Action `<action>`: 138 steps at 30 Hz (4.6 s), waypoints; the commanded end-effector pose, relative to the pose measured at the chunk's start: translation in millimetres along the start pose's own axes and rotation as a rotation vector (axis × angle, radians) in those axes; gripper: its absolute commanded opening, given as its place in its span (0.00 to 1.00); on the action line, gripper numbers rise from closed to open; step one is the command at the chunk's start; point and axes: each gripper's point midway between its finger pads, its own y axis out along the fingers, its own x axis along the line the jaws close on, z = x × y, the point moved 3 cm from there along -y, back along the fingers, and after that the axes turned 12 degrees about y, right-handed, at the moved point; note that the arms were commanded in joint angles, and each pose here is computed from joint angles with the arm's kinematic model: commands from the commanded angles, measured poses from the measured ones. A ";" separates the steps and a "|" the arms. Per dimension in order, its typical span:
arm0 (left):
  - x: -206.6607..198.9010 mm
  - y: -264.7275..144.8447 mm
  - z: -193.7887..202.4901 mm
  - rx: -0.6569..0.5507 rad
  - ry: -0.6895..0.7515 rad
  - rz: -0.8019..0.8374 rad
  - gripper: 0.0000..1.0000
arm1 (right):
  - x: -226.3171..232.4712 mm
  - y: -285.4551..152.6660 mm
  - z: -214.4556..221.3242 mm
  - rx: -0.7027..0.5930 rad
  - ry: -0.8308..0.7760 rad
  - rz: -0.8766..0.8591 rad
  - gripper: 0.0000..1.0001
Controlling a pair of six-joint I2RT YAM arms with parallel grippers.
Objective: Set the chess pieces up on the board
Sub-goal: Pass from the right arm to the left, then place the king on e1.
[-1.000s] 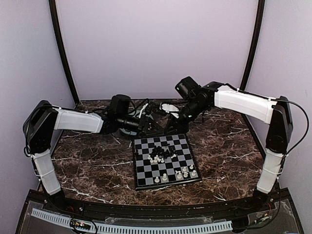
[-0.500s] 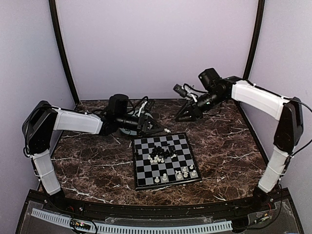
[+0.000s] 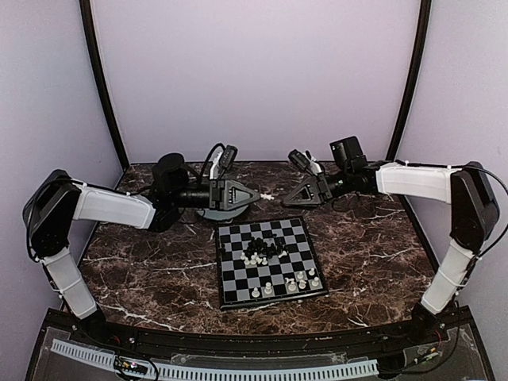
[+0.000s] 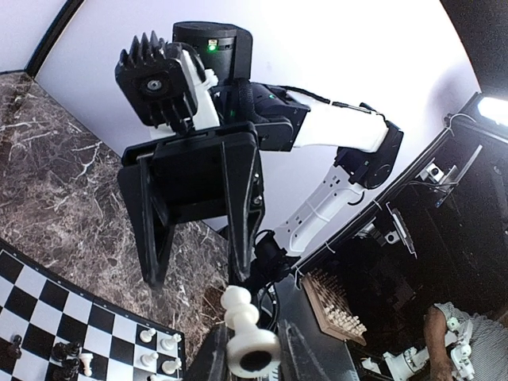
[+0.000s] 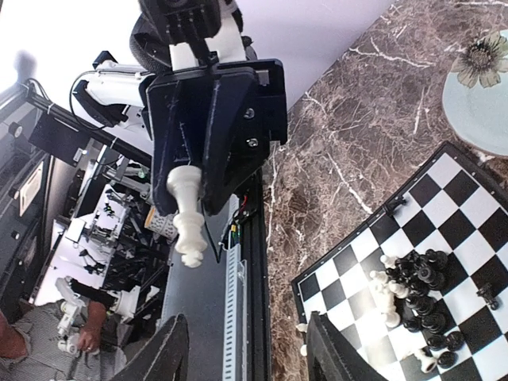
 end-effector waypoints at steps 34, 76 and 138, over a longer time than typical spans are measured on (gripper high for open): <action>-20.6 -10.0 -22.6 -0.071 0.097 0.022 0.15 | 53.6 36.8 -19.0 0.045 -0.005 -0.250 0.29; 27.5 -109.9 -78.9 -0.036 0.399 -1.020 0.72 | -25.9 50.1 73.9 0.616 -0.779 0.910 0.11; 22.4 -107.3 -80.7 -0.044 0.386 -0.986 0.72 | -61.2 103.3 159.7 0.991 -0.857 0.919 0.16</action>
